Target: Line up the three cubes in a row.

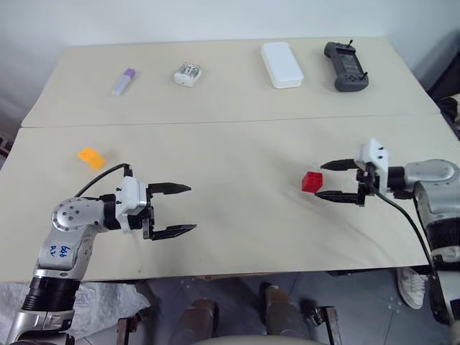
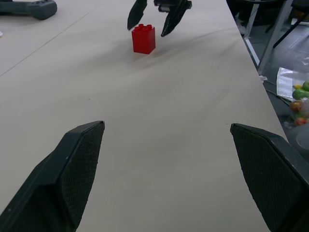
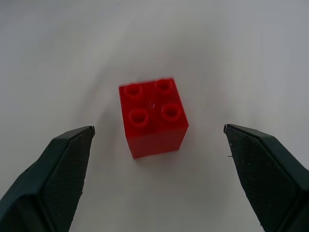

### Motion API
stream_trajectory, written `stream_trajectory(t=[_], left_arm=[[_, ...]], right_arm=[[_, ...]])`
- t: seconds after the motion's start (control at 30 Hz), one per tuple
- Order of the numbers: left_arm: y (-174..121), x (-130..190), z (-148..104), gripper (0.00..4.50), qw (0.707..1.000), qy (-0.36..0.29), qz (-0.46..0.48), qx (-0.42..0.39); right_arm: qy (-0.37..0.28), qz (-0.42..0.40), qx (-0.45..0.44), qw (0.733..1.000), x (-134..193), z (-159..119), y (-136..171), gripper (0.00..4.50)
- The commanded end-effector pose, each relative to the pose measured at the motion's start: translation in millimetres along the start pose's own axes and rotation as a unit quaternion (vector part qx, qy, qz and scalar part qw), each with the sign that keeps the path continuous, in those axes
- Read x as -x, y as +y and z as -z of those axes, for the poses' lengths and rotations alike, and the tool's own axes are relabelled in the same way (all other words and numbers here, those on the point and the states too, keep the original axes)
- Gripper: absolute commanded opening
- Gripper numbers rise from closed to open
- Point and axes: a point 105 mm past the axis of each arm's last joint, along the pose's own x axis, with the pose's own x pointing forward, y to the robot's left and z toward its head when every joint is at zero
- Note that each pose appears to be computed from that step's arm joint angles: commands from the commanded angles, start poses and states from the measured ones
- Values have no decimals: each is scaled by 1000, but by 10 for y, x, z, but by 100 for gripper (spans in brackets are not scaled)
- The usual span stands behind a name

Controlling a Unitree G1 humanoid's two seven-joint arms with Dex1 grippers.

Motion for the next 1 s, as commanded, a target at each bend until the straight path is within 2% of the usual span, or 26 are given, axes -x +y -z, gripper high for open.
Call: stream_trajectory(t=[0.03, 0.07, 0.17, 0.3, 0.4, 0.47, 0.57, 0.67, 0.83, 1.0], left_arm=[[-30, -9, -90, 445, 1000, -9, -2, -21], [-29, -9, -95, 445, 1000, -11, -3, -20], [-18, -8, -112, 450, 1000, -18, -8, -19], [-6, -13, -120, 450, 1000, -20, -9, -22], [12, -3, -121, 450, 999, -19, -16, -21], [23, 18, -112, 450, 999, -16, -21, -19], [29, 87, -74, 450, 999, -9, -39, -8], [-3, 124, -50, 450, 999, -6, -49, 3], [-39, 178, -28, 450, 998, 2, -61, 8], [-35, 236, -38, 450, 997, 6, -79, 7]], right_arm=[[-1, 4, 17, 1000, -21, -38, -70, 450], [-5, 3, 16, 1000, -40, -48, -79, 450], [-17, -2, 18, 1000, -97, -77, -90, 391], [-21, -18, 23, 999, -162, -71, -53, 254], [-40, -44, 37, 998, -227, -181, -2, 153], [-57, -68, 39, 995, -286, -298, 39, 151], [-79, -133, 48, 987, -533, -598, 169, 151], [-77, -173, 69, 979, -798, -759, 288, 151], [-41, -205, 109, 972, -1076, -722, 394, 151], [-17, -188, 135, 973, -1263, -673, 370, 151]])
